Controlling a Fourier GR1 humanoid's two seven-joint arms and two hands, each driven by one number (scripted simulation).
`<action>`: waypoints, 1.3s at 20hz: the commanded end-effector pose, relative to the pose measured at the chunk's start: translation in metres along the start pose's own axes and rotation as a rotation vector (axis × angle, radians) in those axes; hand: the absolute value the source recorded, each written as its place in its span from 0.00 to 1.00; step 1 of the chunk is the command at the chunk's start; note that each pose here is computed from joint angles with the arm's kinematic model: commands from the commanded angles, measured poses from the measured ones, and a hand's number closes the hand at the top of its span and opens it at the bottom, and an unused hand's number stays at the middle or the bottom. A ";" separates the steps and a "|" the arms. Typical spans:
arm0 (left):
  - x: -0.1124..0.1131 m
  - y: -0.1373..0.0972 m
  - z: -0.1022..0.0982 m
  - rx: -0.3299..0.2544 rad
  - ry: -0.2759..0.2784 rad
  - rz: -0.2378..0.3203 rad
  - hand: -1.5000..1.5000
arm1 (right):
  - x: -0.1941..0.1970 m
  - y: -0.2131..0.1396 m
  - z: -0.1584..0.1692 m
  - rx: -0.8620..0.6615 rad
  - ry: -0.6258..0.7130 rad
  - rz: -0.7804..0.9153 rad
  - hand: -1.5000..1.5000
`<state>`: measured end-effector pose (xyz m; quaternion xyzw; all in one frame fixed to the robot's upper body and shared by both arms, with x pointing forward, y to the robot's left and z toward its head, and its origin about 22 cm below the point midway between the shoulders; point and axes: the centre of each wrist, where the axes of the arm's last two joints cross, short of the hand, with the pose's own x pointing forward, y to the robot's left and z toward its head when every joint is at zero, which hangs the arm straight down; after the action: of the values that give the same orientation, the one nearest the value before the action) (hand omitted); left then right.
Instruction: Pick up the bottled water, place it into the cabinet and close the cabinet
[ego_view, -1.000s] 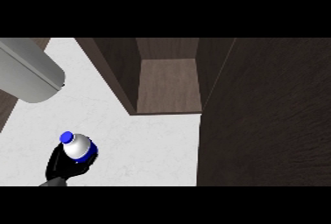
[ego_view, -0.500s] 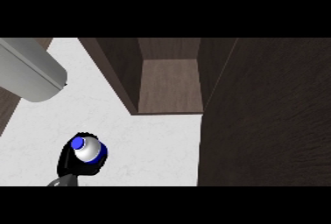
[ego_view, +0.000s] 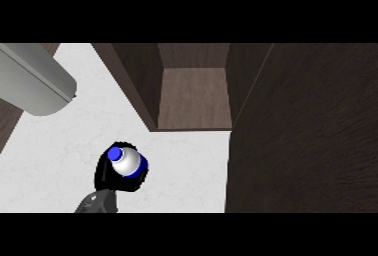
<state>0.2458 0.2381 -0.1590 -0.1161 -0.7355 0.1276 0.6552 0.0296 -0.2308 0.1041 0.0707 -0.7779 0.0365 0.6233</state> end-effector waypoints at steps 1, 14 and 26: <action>0.002 -0.020 -0.008 -0.032 -0.022 0.061 1.00 | 0.023 0.005 -0.001 -0.012 -0.038 -0.018 0.00; 0.062 -0.132 -0.067 -0.116 -0.072 -0.096 1.00 | 0.024 -0.007 -0.002 -0.011 -0.028 -0.015 0.00; 0.106 -0.223 -0.134 -0.102 -0.054 -0.280 1.00 | 0.011 -0.011 -0.006 -0.009 -0.068 -0.009 0.00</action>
<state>0.3465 0.0888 0.0004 -0.0728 -0.7673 0.0190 0.6368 0.0322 -0.2393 0.1029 0.0569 -0.7857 0.0423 0.6145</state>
